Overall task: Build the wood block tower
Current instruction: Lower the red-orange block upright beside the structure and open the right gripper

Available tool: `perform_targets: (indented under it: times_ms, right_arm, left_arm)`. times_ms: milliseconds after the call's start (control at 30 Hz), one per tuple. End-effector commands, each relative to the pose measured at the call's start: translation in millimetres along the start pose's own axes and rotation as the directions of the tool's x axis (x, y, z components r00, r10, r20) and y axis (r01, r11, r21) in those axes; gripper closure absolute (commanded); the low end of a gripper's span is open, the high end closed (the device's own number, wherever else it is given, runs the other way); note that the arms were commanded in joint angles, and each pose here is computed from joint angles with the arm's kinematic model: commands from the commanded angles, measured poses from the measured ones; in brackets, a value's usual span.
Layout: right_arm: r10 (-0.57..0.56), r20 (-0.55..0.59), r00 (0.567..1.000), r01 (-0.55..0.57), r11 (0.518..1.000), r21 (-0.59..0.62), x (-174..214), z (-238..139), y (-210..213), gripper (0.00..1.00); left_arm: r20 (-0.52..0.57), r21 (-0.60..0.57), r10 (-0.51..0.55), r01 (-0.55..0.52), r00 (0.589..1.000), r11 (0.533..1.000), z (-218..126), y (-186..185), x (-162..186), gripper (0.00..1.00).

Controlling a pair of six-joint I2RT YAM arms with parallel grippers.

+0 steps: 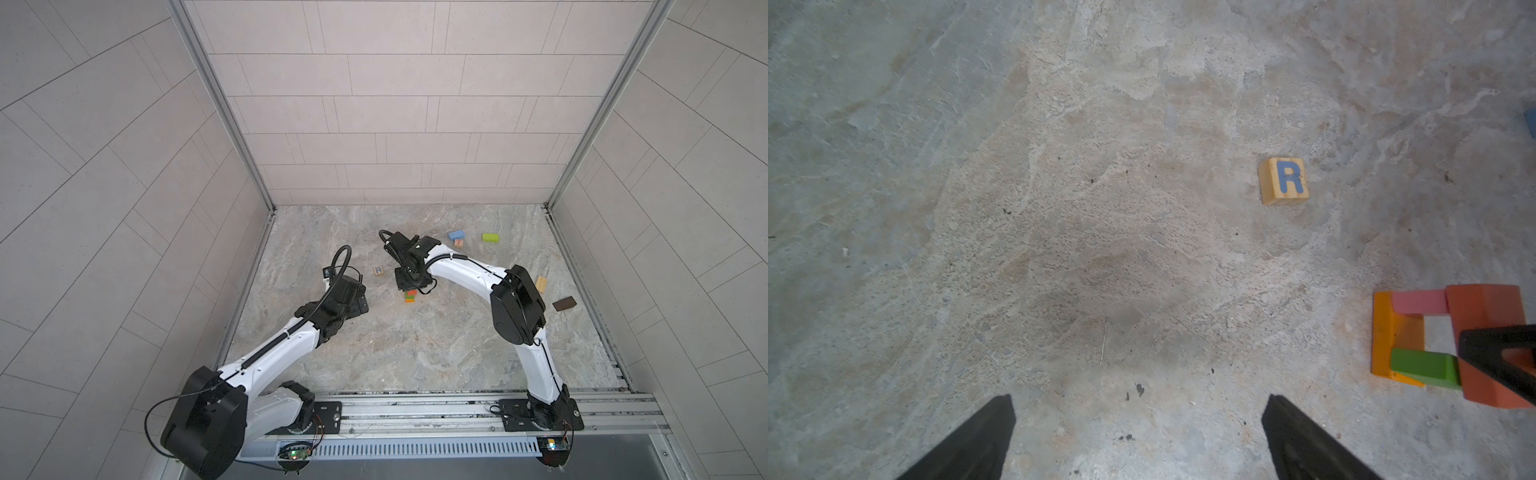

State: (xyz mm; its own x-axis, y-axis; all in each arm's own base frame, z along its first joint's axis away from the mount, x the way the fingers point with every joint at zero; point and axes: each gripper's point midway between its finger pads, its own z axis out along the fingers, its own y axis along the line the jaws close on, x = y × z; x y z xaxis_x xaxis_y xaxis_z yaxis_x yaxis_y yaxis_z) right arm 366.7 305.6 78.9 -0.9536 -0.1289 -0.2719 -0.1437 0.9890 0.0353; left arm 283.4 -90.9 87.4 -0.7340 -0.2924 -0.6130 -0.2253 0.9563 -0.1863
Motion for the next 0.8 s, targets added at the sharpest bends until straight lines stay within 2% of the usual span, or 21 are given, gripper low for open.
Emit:
perform_targets:
  times_ms: [0,200,567,667,767]
  right_arm:
    - [0.005,0.007,1.0,-0.005,0.999,0.031,-0.9,0.1,-1.4,0.61]
    - [-0.013,0.01,1.0,0.013,0.999,0.038,-1.2,-3.7,-2.9,0.52]
    - [-0.039,0.076,0.996,0.039,0.999,-0.001,-6.1,-34.3,-4.9,0.44]
    - [-0.051,0.107,0.993,0.053,0.998,-0.017,-6.3,-47.8,-8.0,0.43]
    - [-0.062,0.134,0.989,0.068,0.997,-0.042,-4.0,-59.6,-13.6,0.42]
  left_arm:
    - [-0.003,-0.002,0.0,0.0,1.0,1.0,2.1,2.5,2.3,0.0]
    - [-0.009,0.001,0.009,-0.009,1.0,1.0,3.4,2.1,4.0,0.0]
    - [-0.024,0.011,0.005,-0.005,1.0,1.0,2.5,-3.2,1.5,0.0]
    - [-0.04,0.009,0.009,-0.009,0.999,1.0,2.9,-7.1,-0.7,0.05]
    - [-0.069,0.036,0.02,-0.018,0.997,0.999,6.0,-18.8,-2.9,0.14]
